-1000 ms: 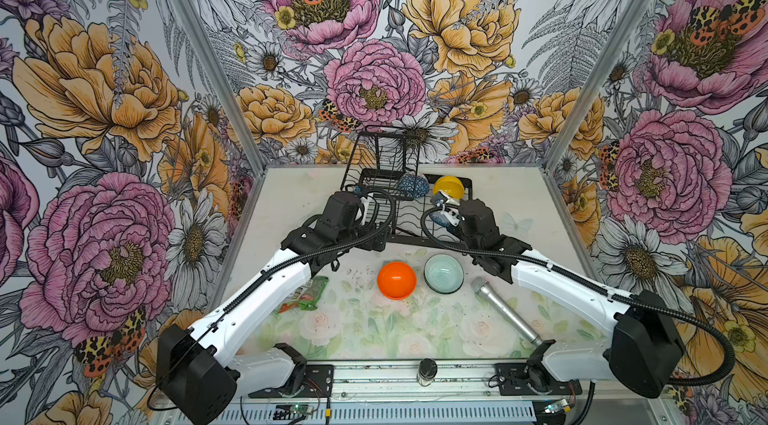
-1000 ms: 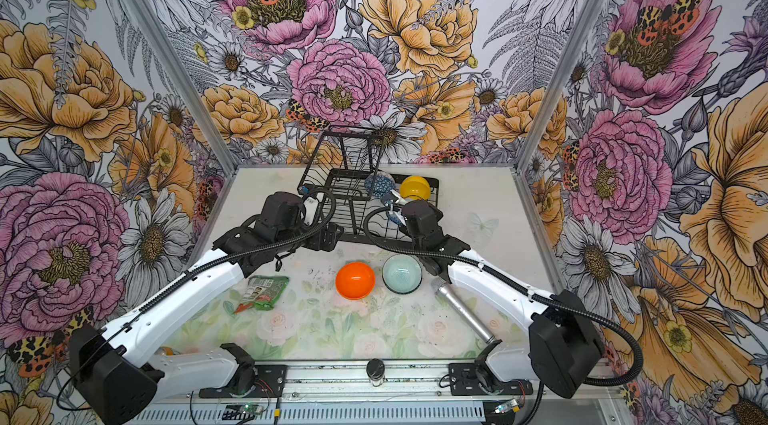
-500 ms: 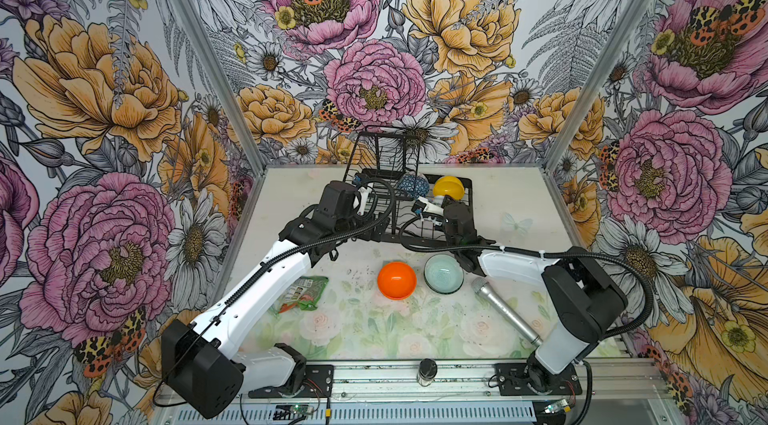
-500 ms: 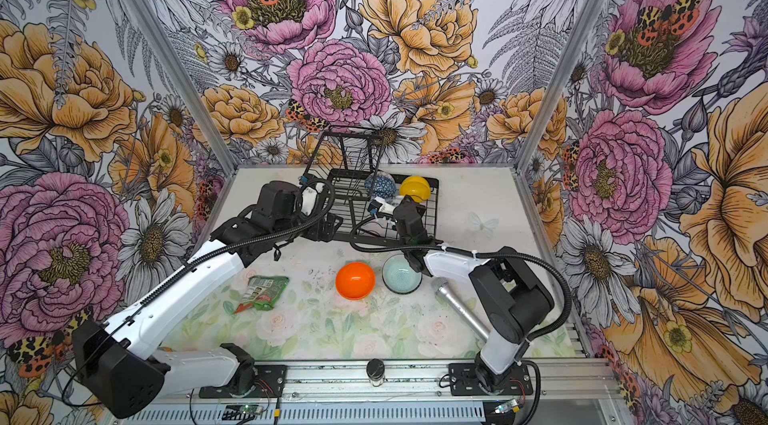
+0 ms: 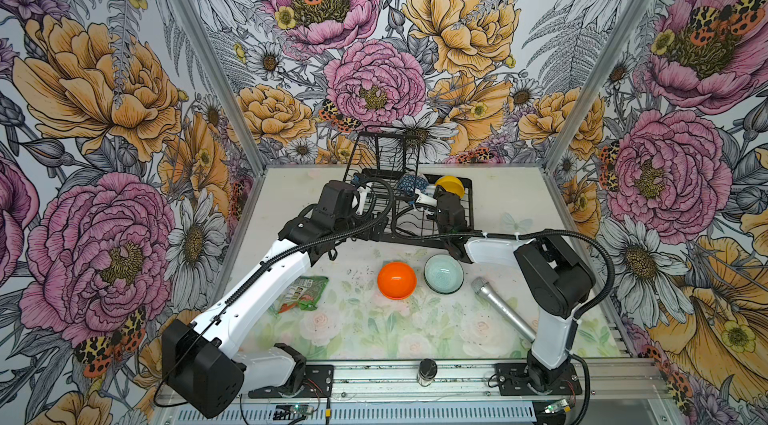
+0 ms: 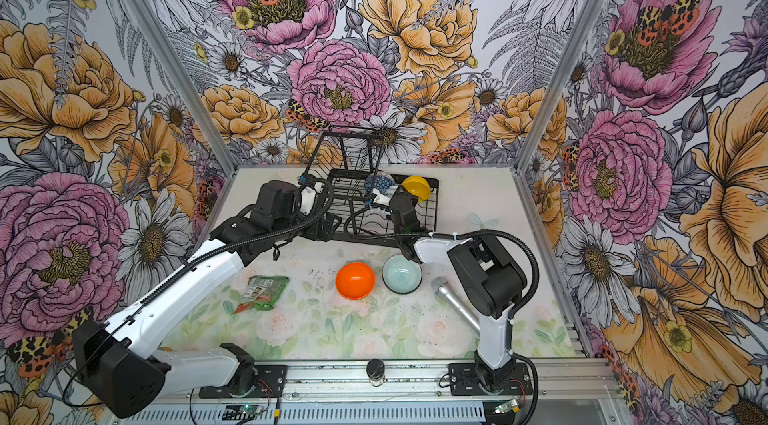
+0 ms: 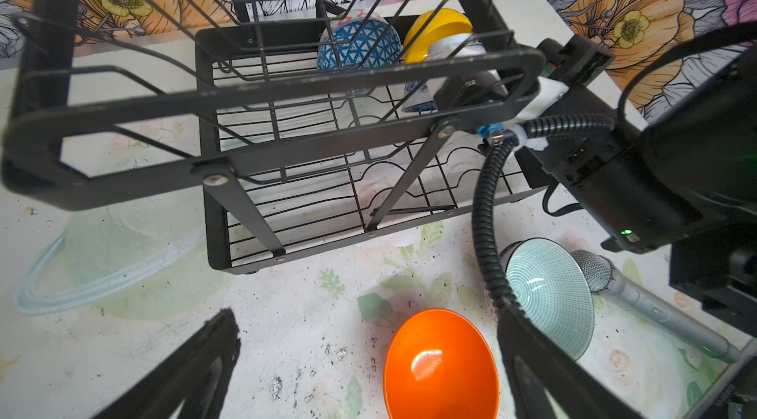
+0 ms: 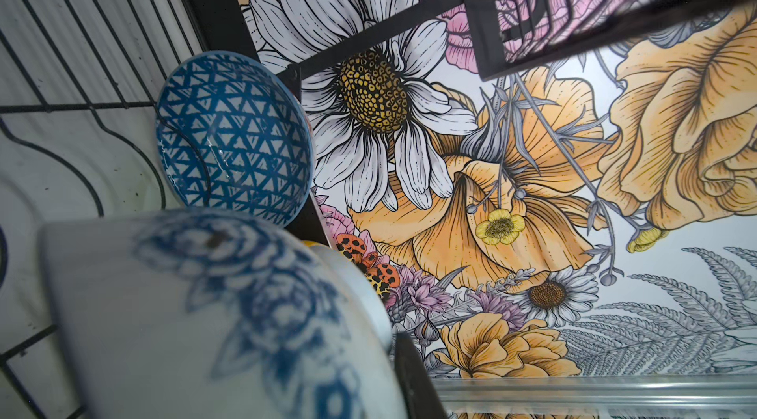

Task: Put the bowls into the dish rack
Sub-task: 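Carry the floral bowl with the right gripper into the rack beside the yellow bowl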

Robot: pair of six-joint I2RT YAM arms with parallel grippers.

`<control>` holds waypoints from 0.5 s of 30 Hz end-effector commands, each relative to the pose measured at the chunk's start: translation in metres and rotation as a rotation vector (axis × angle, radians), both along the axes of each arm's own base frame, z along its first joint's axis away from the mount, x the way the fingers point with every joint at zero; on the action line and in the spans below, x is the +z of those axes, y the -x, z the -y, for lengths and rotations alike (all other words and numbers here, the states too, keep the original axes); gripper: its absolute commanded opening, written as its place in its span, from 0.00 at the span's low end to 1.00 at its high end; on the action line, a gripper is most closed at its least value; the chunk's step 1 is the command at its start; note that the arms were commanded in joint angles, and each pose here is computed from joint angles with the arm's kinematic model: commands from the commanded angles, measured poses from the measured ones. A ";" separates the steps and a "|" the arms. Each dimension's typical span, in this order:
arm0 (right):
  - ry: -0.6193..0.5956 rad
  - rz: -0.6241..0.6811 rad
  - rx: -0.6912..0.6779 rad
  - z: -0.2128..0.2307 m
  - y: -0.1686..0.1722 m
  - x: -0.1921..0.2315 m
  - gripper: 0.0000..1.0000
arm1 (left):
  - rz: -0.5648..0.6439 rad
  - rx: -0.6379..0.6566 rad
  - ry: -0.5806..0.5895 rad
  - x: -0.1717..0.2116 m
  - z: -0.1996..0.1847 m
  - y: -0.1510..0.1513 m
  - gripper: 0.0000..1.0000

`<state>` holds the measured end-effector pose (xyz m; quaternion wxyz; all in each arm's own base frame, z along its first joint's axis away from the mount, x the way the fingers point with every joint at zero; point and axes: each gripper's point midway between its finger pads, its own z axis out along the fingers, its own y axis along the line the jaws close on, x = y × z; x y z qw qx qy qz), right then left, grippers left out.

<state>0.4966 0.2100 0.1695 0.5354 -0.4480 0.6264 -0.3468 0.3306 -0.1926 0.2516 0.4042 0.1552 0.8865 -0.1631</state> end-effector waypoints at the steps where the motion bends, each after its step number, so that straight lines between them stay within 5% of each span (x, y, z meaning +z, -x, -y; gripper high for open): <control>1: -0.112 0.085 0.019 -0.008 -0.017 0.026 0.00 | 0.014 -0.011 0.007 0.007 -0.001 0.001 0.99; 15: -0.155 0.072 0.055 -0.025 -0.038 0.008 0.00 | 0.005 -0.009 0.005 0.004 -0.002 0.002 0.99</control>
